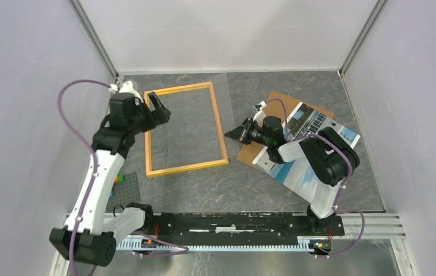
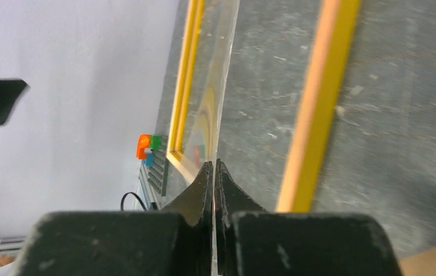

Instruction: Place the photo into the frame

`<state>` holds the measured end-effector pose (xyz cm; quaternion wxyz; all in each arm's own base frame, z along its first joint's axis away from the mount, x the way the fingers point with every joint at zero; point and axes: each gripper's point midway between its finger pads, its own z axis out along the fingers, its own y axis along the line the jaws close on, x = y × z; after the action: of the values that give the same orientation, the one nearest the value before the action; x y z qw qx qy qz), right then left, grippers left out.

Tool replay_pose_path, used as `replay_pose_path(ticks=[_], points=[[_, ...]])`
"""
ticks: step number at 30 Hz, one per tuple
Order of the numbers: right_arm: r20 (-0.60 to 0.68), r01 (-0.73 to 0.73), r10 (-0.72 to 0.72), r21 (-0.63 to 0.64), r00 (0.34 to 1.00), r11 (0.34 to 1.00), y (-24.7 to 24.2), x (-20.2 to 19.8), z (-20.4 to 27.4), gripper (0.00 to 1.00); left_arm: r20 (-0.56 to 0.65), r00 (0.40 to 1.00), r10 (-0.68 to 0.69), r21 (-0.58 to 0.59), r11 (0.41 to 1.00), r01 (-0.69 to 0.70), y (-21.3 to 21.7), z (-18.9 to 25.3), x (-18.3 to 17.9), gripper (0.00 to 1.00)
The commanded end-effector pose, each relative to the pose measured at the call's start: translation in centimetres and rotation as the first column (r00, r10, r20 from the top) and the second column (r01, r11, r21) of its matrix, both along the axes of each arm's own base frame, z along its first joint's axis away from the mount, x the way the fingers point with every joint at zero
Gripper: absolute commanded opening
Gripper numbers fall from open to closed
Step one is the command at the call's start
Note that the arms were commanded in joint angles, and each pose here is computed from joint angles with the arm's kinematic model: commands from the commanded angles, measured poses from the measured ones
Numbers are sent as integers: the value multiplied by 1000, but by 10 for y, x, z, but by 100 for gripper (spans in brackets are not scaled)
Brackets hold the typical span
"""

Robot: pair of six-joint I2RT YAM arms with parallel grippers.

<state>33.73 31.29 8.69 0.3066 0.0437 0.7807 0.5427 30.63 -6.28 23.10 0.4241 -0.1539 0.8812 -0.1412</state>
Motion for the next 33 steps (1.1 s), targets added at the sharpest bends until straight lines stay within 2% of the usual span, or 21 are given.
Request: replay_pose_path(ticks=[1, 7, 10, 13, 19, 24, 29, 33], points=[[178, -55, 44, 54, 983, 997, 25, 1, 76, 0, 270, 963, 11, 58, 998, -27, 10, 91, 1, 100], [255, -150, 117, 113, 960, 982, 85, -14, 146, 0, 523, 851, -40, -38, 997, 70, -11, 188, -1, 100], [278, -177, 134, 135, 951, 975, 108, -17, 171, 0, 578, 815, -44, -45, 995, 86, -14, 216, 0, 100], [286, -194, 145, 151, 947, 969, 122, -14, 181, 0, 596, 801, -48, -46, 994, 94, -17, 226, 4, 100], [261, -211, 159, 184, 952, 960, 135, -5, 172, 0, 586, 808, -63, -26, 995, 97, -22, 218, 18, 100], [203, -185, 147, 184, 968, 965, 139, 10, 137, 0, 558, 826, -81, -10, 994, 104, -28, 200, 33, 100], [174, -118, 90, 159, 981, 980, 120, 22, 99, 0, 494, 856, -152, 42, 988, 151, -40, 167, 40, 100], [127, -85, 67, 146, 990, 986, 105, 24, 70, 0, 431, 886, -173, 37, 984, 175, -47, 136, 45, 100]])
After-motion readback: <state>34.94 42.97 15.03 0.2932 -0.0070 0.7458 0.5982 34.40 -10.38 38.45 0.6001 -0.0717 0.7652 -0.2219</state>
